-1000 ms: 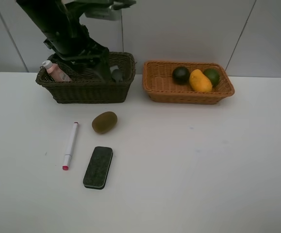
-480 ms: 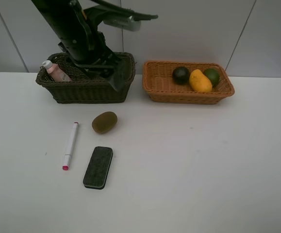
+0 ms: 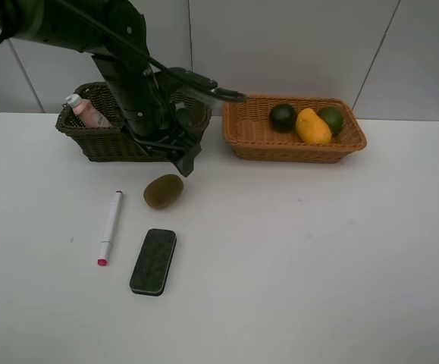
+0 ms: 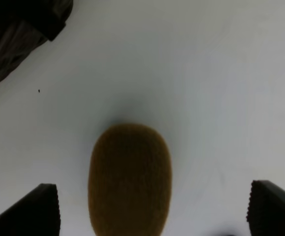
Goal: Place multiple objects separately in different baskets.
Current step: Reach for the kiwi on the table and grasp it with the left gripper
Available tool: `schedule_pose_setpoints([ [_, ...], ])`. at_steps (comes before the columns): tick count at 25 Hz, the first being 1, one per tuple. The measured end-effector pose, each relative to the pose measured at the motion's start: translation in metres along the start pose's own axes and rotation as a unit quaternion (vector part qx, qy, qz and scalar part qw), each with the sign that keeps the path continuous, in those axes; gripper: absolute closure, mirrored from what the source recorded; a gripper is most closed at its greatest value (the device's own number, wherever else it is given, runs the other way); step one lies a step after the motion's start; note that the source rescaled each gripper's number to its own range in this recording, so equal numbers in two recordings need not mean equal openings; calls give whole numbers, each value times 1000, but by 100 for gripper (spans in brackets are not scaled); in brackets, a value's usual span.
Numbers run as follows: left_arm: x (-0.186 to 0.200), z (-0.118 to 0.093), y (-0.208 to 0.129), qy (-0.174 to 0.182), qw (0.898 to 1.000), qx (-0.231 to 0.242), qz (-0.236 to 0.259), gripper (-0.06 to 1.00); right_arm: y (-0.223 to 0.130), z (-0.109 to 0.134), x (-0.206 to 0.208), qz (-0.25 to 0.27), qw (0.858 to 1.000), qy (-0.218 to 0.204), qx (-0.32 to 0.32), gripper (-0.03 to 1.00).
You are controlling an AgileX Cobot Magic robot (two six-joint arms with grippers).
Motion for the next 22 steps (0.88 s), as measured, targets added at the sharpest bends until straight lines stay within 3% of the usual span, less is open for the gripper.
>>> schedule_pose_setpoints([
  [8,-42,9,-7,-1,999,8,36,-5,0,0,0,0,1000,0,0,-3],
  [22,-74,9,-16,-8,997,11,72,-5,0,0,0,0,1000,0,0,-3],
])
Point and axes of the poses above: a point on each arm's last joint axis where the gripper is mounted, x pointing back along that axis away from the gripper, z along the wrist's bending axis when the last joint is at zero, y = z × x, the point moved 2 cm from there along -x, pointing out along that axis toward the gripper, and after that the axes turned 1 degree about x, right-handed, at the moved point
